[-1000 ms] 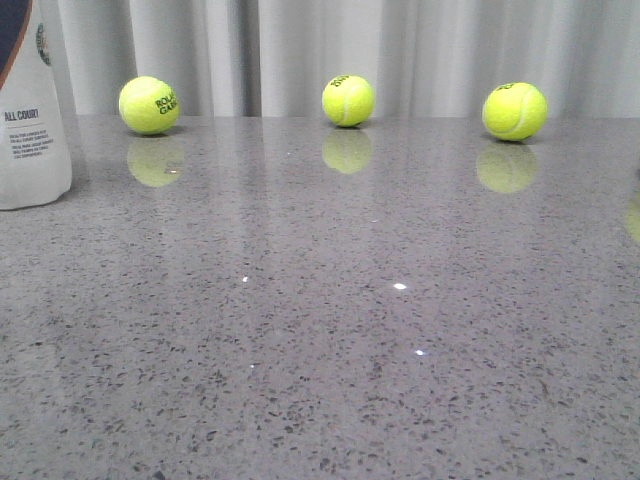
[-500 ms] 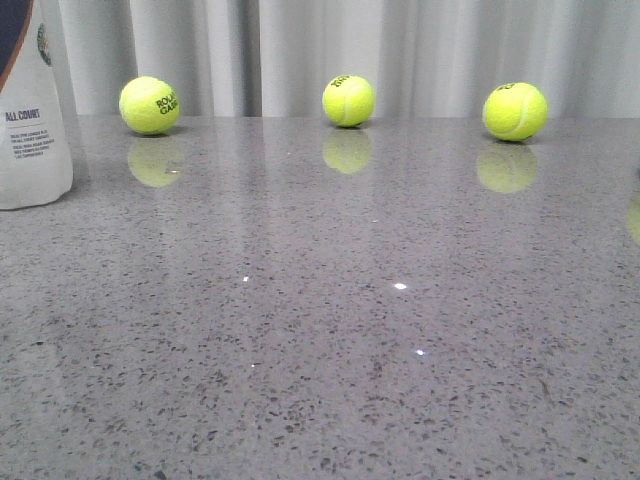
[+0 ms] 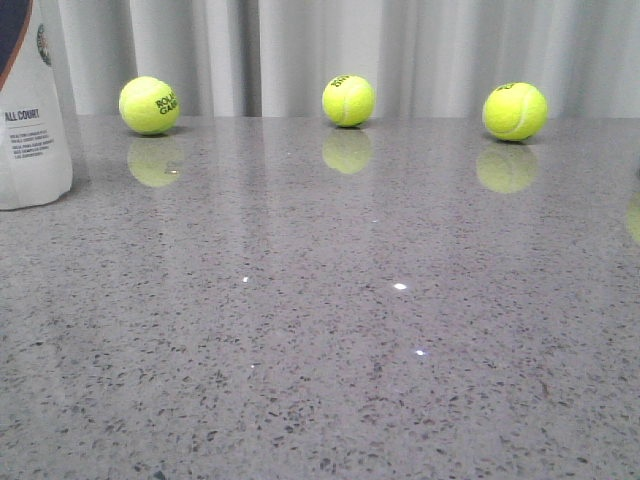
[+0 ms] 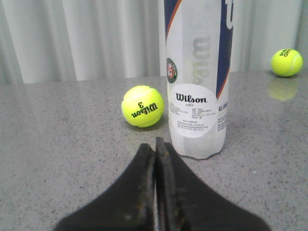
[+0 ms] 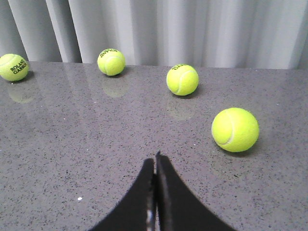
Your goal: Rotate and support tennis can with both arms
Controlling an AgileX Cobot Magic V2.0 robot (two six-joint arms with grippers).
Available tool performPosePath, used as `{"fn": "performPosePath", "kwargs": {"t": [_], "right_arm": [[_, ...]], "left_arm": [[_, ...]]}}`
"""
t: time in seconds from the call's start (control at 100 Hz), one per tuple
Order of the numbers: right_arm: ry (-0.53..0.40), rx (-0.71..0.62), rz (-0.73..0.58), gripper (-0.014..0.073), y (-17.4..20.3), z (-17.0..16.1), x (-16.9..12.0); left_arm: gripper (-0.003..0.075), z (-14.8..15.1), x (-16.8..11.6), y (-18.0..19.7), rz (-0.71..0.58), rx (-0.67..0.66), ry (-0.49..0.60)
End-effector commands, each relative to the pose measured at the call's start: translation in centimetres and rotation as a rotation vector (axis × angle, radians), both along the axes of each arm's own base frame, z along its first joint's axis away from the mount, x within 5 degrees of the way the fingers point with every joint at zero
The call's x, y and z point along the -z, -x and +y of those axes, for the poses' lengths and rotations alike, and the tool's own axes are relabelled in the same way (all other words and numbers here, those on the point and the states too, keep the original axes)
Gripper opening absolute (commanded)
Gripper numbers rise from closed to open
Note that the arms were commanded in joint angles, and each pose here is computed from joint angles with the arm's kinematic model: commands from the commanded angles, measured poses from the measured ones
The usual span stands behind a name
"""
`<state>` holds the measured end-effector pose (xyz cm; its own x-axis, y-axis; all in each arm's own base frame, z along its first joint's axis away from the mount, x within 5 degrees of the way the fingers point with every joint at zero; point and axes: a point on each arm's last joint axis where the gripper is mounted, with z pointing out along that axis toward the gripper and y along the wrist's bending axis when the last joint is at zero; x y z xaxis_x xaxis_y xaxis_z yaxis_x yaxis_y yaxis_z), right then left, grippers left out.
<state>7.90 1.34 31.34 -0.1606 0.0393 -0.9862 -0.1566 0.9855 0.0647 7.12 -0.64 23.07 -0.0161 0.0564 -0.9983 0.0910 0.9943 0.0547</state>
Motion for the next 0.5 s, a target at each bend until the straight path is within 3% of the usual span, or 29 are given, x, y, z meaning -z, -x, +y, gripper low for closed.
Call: {"fn": "performPosePath", "kwargs": {"t": [0.0,0.17,0.49], "right_arm": [[-0.013,0.005,-0.102,-0.0070,0.0,0.0,-1.5],[-0.013,0.005,-0.102,-0.0070,0.0,0.0,-1.5],[-0.012,0.005,-0.102,-0.0070,0.0,0.0,-1.5]], "left_arm": [[-0.0021,0.0,0.0,0.7,-0.113,0.005,0.033],[-0.0021,0.1,2.5,1.6,-0.159,0.005,0.039],[-0.0021,0.1,2.5,1.7,-0.162,0.003,0.033]]}}
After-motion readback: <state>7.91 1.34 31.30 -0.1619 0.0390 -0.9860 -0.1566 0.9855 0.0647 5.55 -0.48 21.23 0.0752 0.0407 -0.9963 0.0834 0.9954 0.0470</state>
